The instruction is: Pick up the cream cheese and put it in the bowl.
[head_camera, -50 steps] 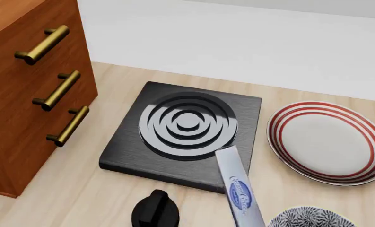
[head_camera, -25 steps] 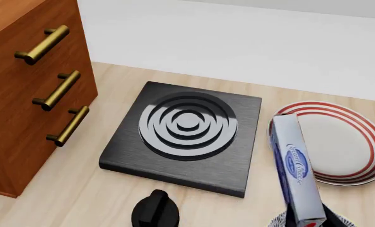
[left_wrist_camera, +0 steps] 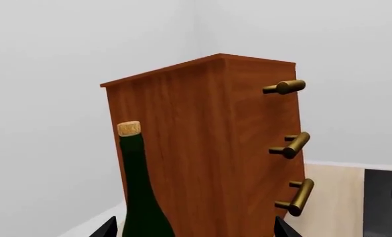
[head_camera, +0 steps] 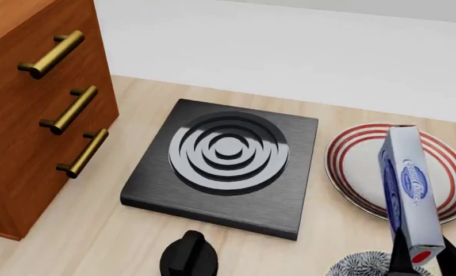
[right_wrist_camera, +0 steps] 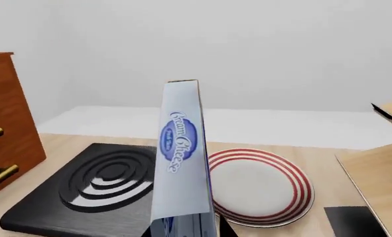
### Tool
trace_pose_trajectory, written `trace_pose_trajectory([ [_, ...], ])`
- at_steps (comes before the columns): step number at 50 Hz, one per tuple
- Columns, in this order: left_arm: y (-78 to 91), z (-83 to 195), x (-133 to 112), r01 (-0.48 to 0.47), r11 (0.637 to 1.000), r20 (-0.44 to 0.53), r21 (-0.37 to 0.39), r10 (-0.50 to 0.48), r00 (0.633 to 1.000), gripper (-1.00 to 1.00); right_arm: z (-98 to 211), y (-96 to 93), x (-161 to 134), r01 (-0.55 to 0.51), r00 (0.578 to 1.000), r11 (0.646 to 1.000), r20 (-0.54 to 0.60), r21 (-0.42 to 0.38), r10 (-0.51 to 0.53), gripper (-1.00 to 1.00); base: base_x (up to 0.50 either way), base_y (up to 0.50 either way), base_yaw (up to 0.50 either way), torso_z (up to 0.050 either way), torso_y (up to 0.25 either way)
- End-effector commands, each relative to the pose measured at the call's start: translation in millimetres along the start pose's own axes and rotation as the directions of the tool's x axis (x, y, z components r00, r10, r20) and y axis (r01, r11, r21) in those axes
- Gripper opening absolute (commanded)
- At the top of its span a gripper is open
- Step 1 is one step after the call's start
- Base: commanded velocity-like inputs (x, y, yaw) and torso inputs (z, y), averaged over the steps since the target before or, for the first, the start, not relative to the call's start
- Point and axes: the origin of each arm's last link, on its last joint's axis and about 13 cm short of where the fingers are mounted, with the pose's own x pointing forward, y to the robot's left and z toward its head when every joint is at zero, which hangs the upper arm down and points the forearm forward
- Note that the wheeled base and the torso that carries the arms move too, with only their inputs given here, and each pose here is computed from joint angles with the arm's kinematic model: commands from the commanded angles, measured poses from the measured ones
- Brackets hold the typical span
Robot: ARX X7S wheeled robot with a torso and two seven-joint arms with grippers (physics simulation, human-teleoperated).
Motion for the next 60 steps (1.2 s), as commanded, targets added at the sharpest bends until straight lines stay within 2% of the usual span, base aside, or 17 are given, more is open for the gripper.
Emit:
trace_pose_trajectory([
  [1,-1.0,-0.7,-0.4,0.003,1.0,-0.001,0.002,-0.003,1.0,1.0,2.1,-10.7,8.5,0.019,1.0,0.999,-0.012,0.032,-0.019,-1.0,0.0,0.0,0.0,0.0,0.0],
  [14,-1.4,-2.7,-0.3,0.004,1.0,-0.007,0.001,-0.004,1.0,1.0,-5.1,-16.8,17.9,0.039,0.997,0.998,-0.069,0.044,-0.035,-1.0,0.0,0.0,0.0,0.0,0.001],
  [31,-1.6,-5.4,-0.1,0.001,1.0,-0.014,0.002,-0.001,1.0,1.0,-23.2,-15.3,22.9,0.027,0.99,0.998,-0.141,0.051,-0.019,-1.0,0.0,0.0,0.0,0.001,0.001],
  [60,-3.2,0.0,-0.6,0.011,1.0,-0.003,0.002,-0.011,1.0,1.0,-34.6,-18.2,13.4,0.028,0.983,0.998,-0.182,0.052,-0.018,-1.0,0.0,0.0,0.0,0.0,0.0],
])
